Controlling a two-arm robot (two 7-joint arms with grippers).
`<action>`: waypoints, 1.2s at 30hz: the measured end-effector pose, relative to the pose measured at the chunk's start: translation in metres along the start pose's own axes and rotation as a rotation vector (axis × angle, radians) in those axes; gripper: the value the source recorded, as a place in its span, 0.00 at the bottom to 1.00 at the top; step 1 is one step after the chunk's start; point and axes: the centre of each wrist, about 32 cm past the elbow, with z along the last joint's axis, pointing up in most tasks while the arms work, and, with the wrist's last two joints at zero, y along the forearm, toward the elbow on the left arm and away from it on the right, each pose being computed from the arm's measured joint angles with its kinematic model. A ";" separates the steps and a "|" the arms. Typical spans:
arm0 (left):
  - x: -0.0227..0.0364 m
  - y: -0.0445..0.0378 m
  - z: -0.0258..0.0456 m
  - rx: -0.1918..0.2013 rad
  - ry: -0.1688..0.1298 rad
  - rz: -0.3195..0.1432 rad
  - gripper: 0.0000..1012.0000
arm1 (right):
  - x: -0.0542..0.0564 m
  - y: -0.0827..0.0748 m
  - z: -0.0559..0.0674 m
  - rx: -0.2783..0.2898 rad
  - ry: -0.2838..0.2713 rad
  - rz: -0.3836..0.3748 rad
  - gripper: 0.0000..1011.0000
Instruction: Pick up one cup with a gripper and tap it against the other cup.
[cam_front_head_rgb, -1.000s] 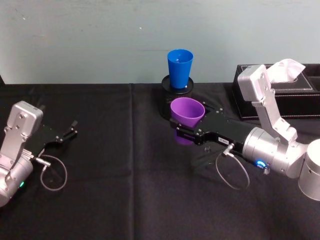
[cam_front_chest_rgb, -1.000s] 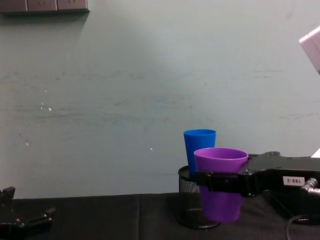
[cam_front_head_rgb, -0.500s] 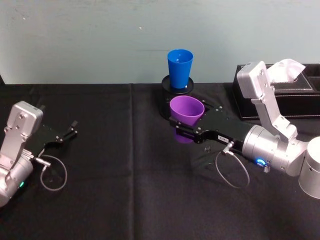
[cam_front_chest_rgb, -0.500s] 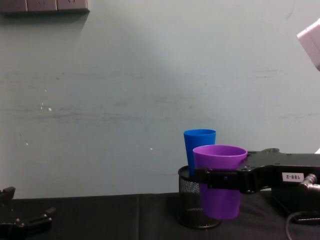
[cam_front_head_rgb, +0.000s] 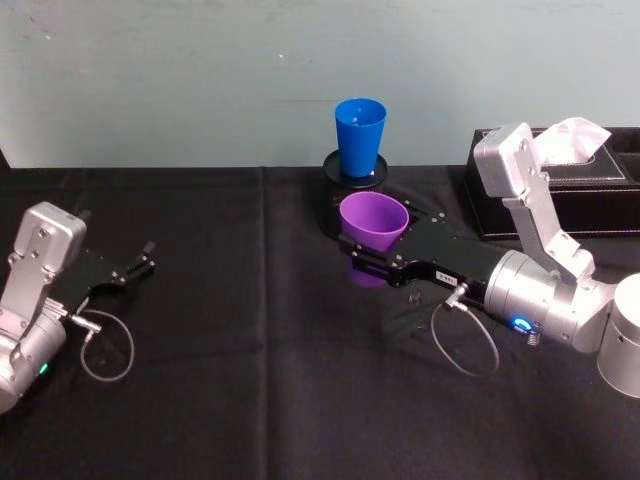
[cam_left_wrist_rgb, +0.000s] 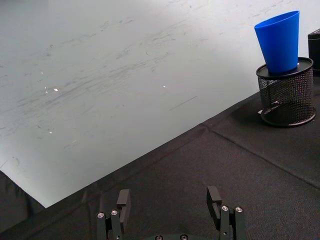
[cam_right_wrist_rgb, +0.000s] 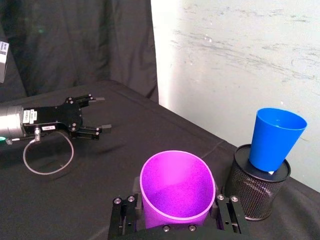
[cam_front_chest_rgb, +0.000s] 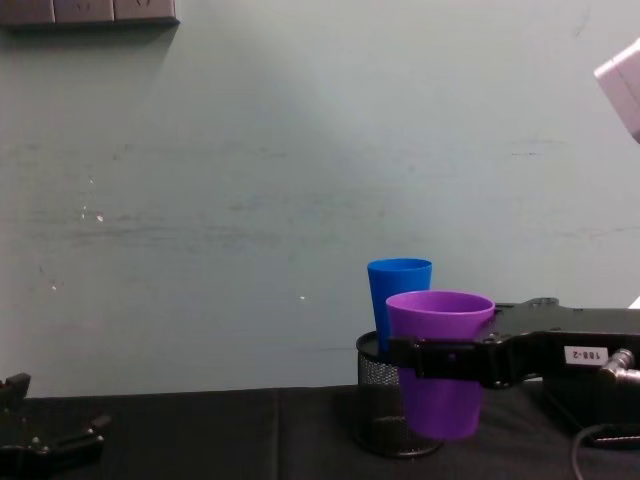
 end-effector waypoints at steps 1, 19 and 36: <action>0.0000 0.0000 0.0000 0.000 0.000 0.000 0.99 | 0.000 0.000 0.000 0.000 0.000 0.000 0.72; 0.0000 0.0000 0.0000 0.000 0.000 0.000 0.99 | 0.000 0.000 0.000 0.000 -0.001 0.000 0.72; 0.0000 0.0000 0.0000 0.000 0.000 0.000 0.99 | 0.000 0.000 0.000 0.000 -0.001 0.001 0.72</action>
